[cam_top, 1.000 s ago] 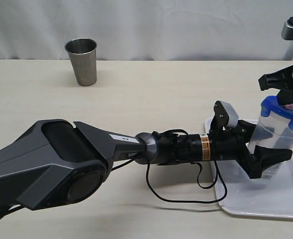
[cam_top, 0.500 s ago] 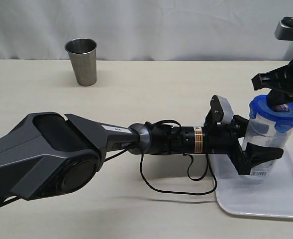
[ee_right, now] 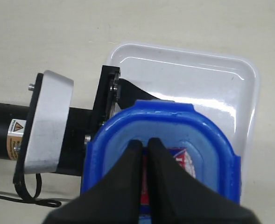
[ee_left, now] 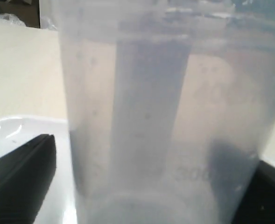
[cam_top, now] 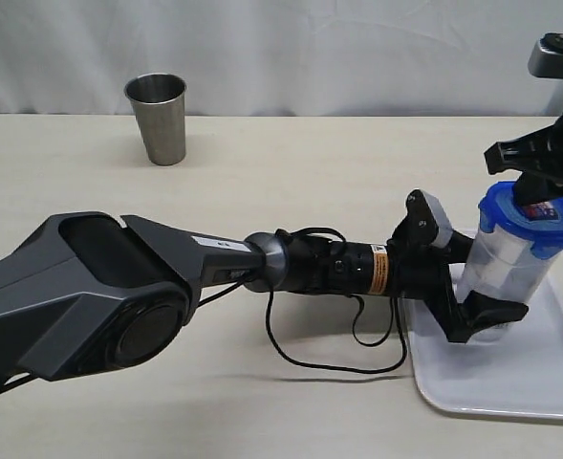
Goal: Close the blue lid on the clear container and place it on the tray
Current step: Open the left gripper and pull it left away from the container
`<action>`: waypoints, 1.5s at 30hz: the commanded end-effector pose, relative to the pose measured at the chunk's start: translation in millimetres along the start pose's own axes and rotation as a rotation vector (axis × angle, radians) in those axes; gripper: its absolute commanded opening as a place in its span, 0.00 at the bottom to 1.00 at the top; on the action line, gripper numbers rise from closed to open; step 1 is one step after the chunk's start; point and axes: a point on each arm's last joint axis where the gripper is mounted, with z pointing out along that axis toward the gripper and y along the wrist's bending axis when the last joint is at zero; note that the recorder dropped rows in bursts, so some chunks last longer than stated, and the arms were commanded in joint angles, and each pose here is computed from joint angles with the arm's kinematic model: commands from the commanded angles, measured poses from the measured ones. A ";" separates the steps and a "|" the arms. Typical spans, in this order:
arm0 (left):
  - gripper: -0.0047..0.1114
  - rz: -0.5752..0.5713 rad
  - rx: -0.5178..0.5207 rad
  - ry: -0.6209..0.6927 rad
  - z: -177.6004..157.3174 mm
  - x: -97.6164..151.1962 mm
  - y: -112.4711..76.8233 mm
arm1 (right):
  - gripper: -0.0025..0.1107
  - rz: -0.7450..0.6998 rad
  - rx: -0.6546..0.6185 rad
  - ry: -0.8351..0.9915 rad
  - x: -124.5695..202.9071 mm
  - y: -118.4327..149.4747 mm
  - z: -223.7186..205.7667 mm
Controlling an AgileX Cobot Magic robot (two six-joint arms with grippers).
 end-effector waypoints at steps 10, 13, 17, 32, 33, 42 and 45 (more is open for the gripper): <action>0.81 0.142 0.020 0.132 -19.8 -11.9 17.0 | 0.06 -0.014 0.007 0.074 8.3 -2.2 5.1; 0.81 0.147 0.059 0.130 -23.0 -13.1 16.3 | 0.06 -0.014 0.007 0.074 8.3 -2.2 5.1; 0.81 0.154 0.084 0.134 -25.4 -12.6 16.2 | 0.06 -0.014 0.007 0.074 8.3 -2.2 5.1; 0.81 0.112 0.107 0.135 -39.2 -12.1 25.9 | 0.06 -0.016 0.007 0.074 8.3 -2.2 5.1; 0.81 0.113 0.108 0.137 -39.6 -12.8 26.1 | 0.06 -0.016 0.007 0.074 8.3 -2.2 5.1; 0.70 0.273 0.152 0.323 -51.1 -40.2 25.7 | 0.06 -0.016 0.007 0.074 8.3 -2.2 5.1; 0.57 0.259 0.135 0.331 -59.1 -53.1 30.2 | 0.06 -0.018 0.007 0.074 8.3 -2.2 5.1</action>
